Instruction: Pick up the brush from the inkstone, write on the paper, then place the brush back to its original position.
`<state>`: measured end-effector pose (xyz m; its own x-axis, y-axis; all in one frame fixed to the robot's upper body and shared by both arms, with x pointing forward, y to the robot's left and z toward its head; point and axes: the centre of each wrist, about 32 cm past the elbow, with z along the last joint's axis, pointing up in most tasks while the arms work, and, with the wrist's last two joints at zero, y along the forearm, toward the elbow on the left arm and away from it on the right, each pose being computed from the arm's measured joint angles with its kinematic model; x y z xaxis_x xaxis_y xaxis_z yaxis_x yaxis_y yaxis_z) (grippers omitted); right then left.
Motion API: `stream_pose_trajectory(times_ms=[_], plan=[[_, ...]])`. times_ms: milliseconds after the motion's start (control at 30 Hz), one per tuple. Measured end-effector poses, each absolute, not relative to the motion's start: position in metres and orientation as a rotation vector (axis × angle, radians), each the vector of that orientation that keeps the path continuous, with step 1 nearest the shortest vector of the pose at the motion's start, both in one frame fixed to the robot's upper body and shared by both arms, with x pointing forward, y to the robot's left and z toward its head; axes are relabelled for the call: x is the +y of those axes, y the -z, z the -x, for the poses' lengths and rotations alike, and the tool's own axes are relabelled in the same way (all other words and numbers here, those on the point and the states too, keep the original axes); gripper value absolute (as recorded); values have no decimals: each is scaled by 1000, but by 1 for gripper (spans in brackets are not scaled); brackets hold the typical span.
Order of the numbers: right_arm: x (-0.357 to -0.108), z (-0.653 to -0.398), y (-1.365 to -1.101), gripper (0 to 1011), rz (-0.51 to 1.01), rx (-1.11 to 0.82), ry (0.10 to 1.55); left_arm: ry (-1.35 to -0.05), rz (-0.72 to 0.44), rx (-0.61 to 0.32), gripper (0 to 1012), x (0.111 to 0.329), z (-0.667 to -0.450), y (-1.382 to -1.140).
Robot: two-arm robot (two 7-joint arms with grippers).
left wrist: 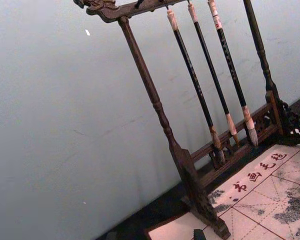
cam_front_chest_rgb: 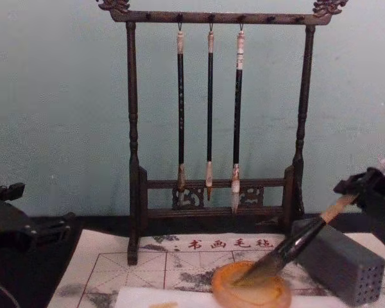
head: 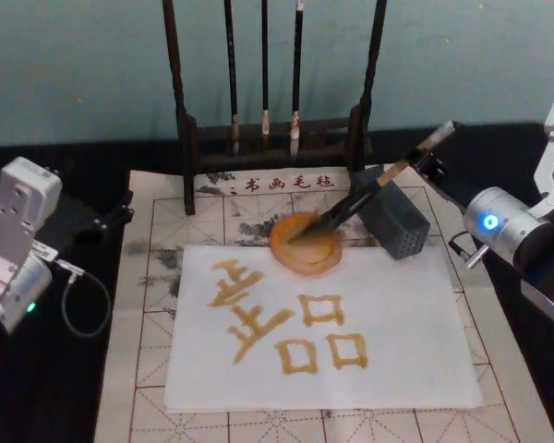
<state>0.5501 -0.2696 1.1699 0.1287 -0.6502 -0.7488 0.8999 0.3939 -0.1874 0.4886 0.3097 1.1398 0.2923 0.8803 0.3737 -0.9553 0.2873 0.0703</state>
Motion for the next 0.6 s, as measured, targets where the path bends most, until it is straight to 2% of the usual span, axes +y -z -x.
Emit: stream_pose_trajectory(times_ms=[300, 600], plan=[[-269, -546, -1179, 182, -370, 776, 1136, -1248, -304, -285, 1001, 310, -489, -1140], [-269, -537, -1178, 182, -327, 625, 1118, -1248, -304, -285, 1001, 310, -489, -1140]])
